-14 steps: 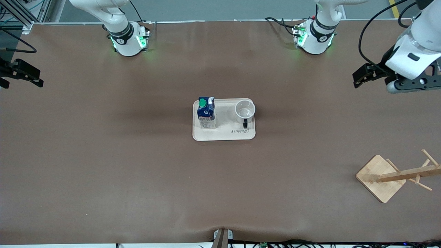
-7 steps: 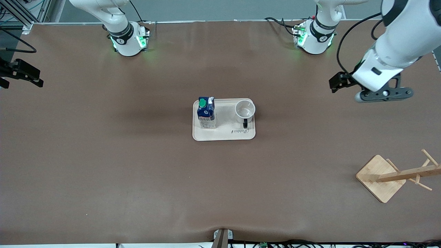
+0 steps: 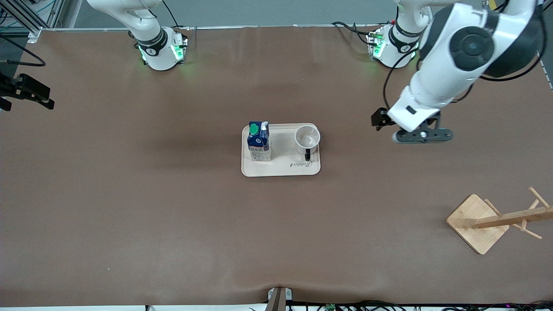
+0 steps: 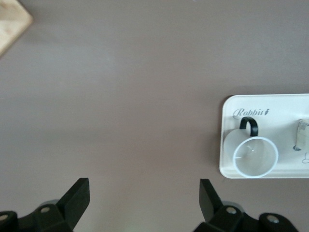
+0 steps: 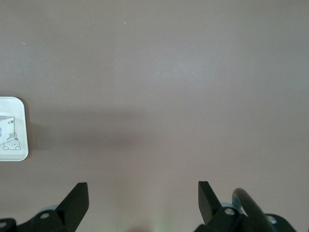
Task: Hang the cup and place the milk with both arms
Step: 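Reach the left gripper down to the white mug's rim on the tray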
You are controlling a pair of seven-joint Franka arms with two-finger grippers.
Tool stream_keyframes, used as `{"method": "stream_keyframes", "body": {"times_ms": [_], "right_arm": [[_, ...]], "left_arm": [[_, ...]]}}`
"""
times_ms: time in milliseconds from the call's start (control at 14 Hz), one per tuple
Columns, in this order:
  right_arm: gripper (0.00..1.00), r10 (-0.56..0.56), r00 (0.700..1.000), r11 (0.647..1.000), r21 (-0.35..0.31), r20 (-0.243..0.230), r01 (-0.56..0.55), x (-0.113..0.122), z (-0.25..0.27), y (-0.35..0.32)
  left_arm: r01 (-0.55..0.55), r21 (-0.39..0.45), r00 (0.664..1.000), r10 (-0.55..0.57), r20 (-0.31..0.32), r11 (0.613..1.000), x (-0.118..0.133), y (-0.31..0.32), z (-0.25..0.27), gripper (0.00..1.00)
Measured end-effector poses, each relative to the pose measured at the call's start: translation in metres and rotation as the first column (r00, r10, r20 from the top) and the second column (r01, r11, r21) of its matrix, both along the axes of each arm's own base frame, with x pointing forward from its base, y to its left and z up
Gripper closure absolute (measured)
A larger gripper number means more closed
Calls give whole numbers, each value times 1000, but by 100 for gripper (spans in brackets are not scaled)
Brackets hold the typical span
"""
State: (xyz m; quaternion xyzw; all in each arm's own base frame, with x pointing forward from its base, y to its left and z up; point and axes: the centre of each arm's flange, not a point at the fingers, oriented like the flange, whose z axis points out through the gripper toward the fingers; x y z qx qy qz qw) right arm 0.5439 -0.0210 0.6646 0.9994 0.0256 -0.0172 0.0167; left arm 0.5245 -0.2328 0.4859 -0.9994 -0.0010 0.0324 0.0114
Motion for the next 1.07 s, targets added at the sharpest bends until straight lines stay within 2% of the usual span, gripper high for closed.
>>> {"method": "stream_keyframes", "body": {"times_ms": [286, 643, 929, 1071], "right_arm": [[0, -1, 1000, 1000, 0, 0, 1, 0, 0, -1], [0, -4, 1000, 1000, 0, 0, 4, 0, 0, -2], [0, -14, 1000, 1000, 0, 1, 14, 0, 0, -7], [0, -25, 1000, 1000, -1, -1, 25, 1, -2, -13]], "left_arm": [[10, -17, 1000, -11, -19, 1000, -18, -42, -53, 0], [-98, -45, 995, 97, -27, 994, -31, -90, -95, 0], [-129, -87, 992, 129, -4, 988, -39, -99, -134, 0], [-133, -99, 991, 132, -19, 986, -45, -108, -160, 0]]}}
